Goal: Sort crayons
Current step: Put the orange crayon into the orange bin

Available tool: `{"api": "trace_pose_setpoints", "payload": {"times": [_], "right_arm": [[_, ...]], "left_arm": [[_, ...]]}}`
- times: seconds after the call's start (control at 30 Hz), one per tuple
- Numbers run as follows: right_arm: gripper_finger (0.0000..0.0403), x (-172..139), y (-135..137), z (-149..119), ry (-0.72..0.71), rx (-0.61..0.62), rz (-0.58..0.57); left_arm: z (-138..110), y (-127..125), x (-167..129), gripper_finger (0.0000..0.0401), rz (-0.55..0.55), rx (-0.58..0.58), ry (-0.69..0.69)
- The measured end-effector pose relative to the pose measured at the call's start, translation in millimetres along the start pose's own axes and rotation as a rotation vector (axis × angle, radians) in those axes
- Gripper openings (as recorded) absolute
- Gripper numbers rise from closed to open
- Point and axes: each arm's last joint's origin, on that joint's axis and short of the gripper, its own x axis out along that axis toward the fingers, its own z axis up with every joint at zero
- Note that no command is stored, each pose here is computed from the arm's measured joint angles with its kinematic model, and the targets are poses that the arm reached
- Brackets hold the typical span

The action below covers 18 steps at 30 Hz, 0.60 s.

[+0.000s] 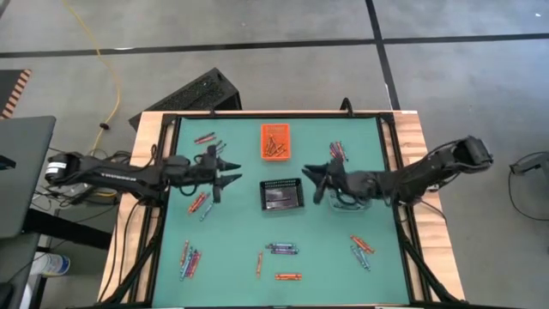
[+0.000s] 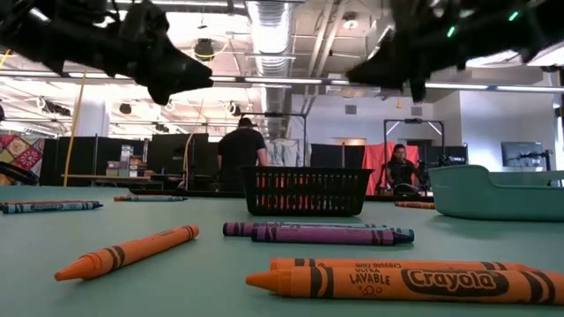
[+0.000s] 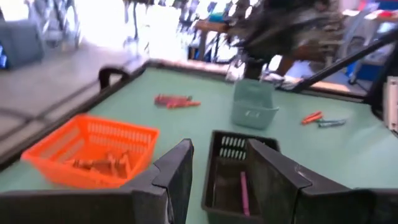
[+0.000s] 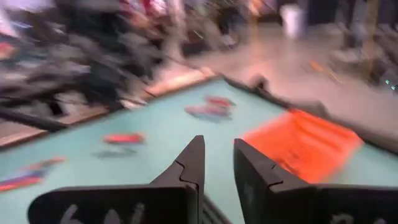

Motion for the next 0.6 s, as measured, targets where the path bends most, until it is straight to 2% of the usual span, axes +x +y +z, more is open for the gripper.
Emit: {"api": "trace_pose_setpoints", "payload": {"times": [0.17,0.27,0.37,0.47,0.6], "right_arm": [[0.0081,24.9,-51.5,-8.3,0.319,0.119,-0.227],[0.0081,28.7,-87.0,-12.9,0.508,0.199,-0.428],[0.0081,27.9,-115.0,-7.1,0.595,0.226,-0.574],[0.0081,23.7,-139.9,-3.6,0.7,0.289,-0.652],[0.0093,21.8,-167.4,1.6,0.746,0.394,-0.652]], "left_arm": [[-8.6,-0.9,-6.3,0.0137,-0.024,0.115,-0.074],[-12.4,-0.5,-7.6,0.0137,-0.026,0.153,-0.064],[-21.4,0.4,-10.2,0.0137,-0.032,0.165,-0.026],[-34.9,2.2,-15.2,0.0137,-0.032,0.17,0.017],[-38.5,3.1,-19.1,0.0137,-0.032,0.215,0.002]]}}
